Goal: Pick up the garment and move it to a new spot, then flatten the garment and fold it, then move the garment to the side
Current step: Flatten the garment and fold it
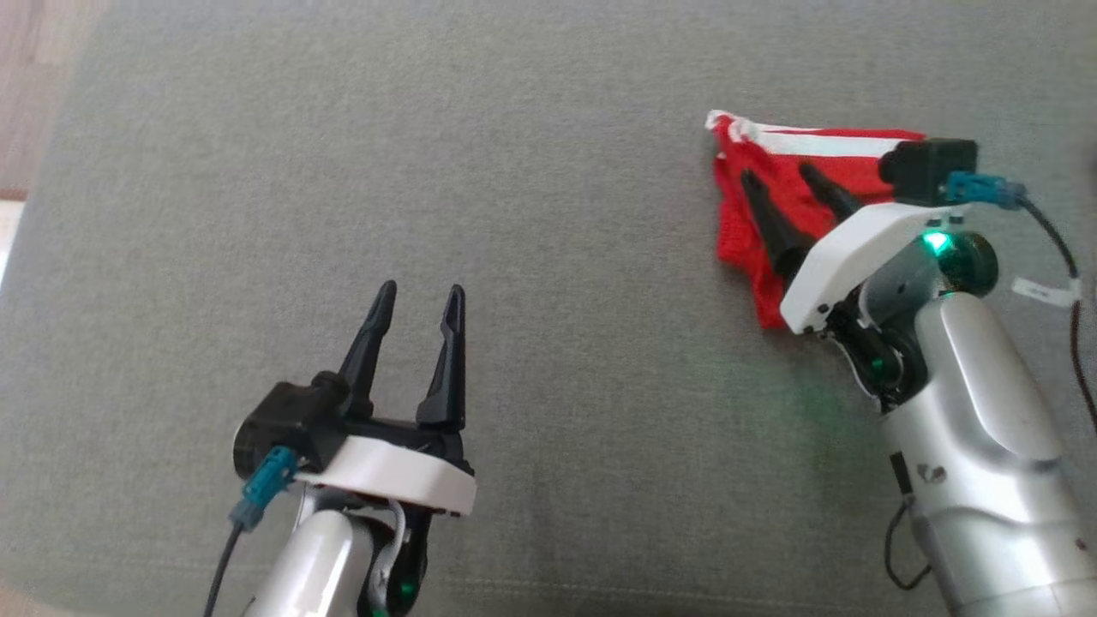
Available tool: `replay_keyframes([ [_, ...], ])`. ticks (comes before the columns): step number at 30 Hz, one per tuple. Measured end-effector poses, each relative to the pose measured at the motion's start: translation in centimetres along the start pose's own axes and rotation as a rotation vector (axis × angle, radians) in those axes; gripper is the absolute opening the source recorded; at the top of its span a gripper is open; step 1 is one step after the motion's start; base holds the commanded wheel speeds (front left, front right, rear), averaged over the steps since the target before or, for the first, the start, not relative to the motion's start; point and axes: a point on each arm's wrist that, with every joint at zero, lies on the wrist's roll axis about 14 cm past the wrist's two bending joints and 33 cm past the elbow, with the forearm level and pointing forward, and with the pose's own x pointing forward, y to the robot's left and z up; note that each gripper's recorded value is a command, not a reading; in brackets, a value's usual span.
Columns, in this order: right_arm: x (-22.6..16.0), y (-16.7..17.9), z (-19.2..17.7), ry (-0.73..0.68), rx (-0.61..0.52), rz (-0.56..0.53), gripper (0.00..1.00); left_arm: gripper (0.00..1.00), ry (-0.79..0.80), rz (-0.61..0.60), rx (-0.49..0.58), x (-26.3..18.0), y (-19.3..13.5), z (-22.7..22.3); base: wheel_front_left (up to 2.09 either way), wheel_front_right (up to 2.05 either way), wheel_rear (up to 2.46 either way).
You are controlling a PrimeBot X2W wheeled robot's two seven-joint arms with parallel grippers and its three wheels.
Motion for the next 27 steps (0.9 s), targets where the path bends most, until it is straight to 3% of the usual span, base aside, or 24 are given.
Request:
replay_keyframes([
  [4,-2.1,-0.9,2.4,-0.144,-0.031,-0.021,1.00,1.00,-0.011,-0.010,0.000,0.4,-0.3,0.3,0.00,0.00,0.00],
  [7,-5.7,-5.3,2.0,-0.216,-0.128,-0.148,1.00,1.00,-0.023,-0.031,0.012,0.7,-0.9,0.6,0.00,0.00,0.00],
  [19,-12.4,-10.6,0.7,-0.371,-0.146,-0.353,0.99,1.00,-0.037,-0.032,0.026,0.2,-0.8,0.9,0.00,0.00,0.00],
  [20,-12.4,-10.6,0.7,-0.371,-0.146,-0.353,0.73,1.00,-0.037,-0.032,0.026,0.2,-0.8,0.9,0.00,0.00,0.00],
  [21,-12.6,-10.6,0.8,-0.378,-0.146,-0.357,0.29,1.00,-0.036,-0.033,0.027,0.1,-0.8,0.9,0.00,0.00,0.00],
  [22,-12.6,-10.6,0.7,-0.378,-0.144,-0.358,0.02,1.00,-0.036,-0.032,0.032,0.0,-0.8,0.9,0.00,0.00,0.00],
  [27,-11.5,-10.4,-0.2,-0.338,-0.133,-0.340,0.00,1.00,-0.039,-0.007,0.033,-0.1,0.0,0.9,0.00,0.00,0.00],
])
